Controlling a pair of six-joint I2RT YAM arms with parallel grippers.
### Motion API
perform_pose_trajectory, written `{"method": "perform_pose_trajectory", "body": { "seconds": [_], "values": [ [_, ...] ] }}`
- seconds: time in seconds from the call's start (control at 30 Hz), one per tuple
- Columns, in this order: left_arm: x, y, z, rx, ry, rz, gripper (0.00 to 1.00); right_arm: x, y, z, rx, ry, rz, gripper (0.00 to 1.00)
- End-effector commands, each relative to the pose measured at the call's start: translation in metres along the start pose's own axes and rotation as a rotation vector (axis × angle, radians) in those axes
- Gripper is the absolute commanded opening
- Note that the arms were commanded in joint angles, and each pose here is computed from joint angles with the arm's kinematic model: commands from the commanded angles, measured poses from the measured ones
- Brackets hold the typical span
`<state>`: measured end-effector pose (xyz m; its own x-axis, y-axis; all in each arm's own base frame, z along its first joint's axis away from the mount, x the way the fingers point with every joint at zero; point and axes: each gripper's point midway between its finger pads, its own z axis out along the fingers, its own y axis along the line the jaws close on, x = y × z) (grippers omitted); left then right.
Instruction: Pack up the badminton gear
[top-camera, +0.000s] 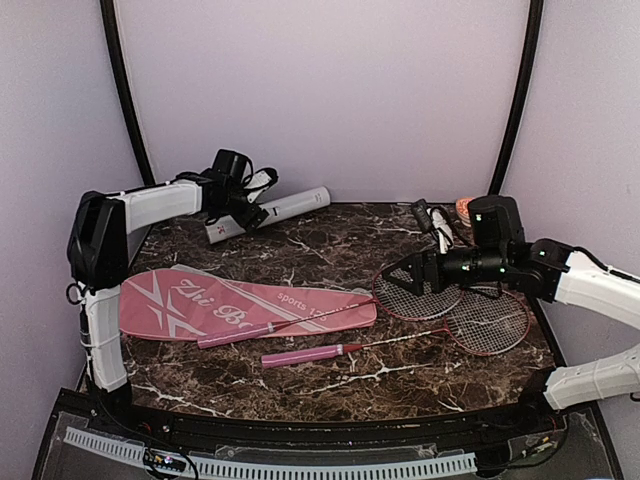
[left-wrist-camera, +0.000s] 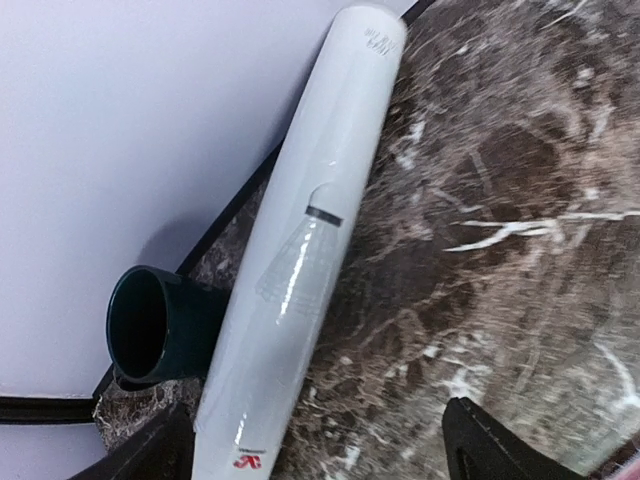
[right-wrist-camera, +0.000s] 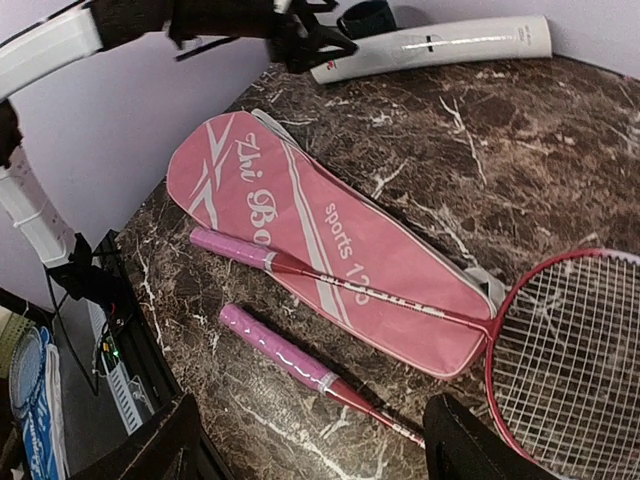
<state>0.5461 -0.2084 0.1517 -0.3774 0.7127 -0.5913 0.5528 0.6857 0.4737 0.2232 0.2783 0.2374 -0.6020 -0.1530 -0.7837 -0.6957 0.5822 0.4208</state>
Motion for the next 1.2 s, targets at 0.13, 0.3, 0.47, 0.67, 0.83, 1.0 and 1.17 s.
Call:
{"method": "perform_pose_trajectory", "body": {
  "seconds": [0.13, 0.3, 0.47, 0.67, 0.83, 1.0, 1.17],
  "values": [
    [-0.020, -0.133, -0.136, 0.445, -0.218, -0.098, 0.75, 0.060, -0.038, -0.007, 0.139, 0.060, 0.383, 0.74],
    [0.008, -0.200, -0.167, 0.609, -0.200, -0.131, 0.70, 0.099, -0.069, -0.011, 0.259, 0.034, 0.536, 0.69],
    [0.022, -0.218, -0.160, 0.623, -0.144, -0.178, 0.58, 0.112, -0.096, -0.014, 0.376, -0.039, 0.633, 0.56],
    [0.026, -0.234, -0.141, 0.632, -0.063, -0.202, 0.48, 0.133, -0.118, -0.014, 0.472, -0.084, 0.788, 0.47],
    [0.019, -0.253, -0.131, 0.668, -0.033, -0.177, 0.45, 0.150, -0.134, -0.011, 0.534, -0.111, 0.871, 0.42],
    [0.014, -0.272, -0.122, 0.710, -0.020, -0.160, 0.41, 0.162, -0.143, -0.002, 0.561, -0.103, 0.925, 0.39],
    [0.016, -0.287, -0.111, 0.722, 0.017, -0.138, 0.37, 0.165, -0.148, 0.008, 0.562, -0.115, 0.951, 0.39]
  ]
}}
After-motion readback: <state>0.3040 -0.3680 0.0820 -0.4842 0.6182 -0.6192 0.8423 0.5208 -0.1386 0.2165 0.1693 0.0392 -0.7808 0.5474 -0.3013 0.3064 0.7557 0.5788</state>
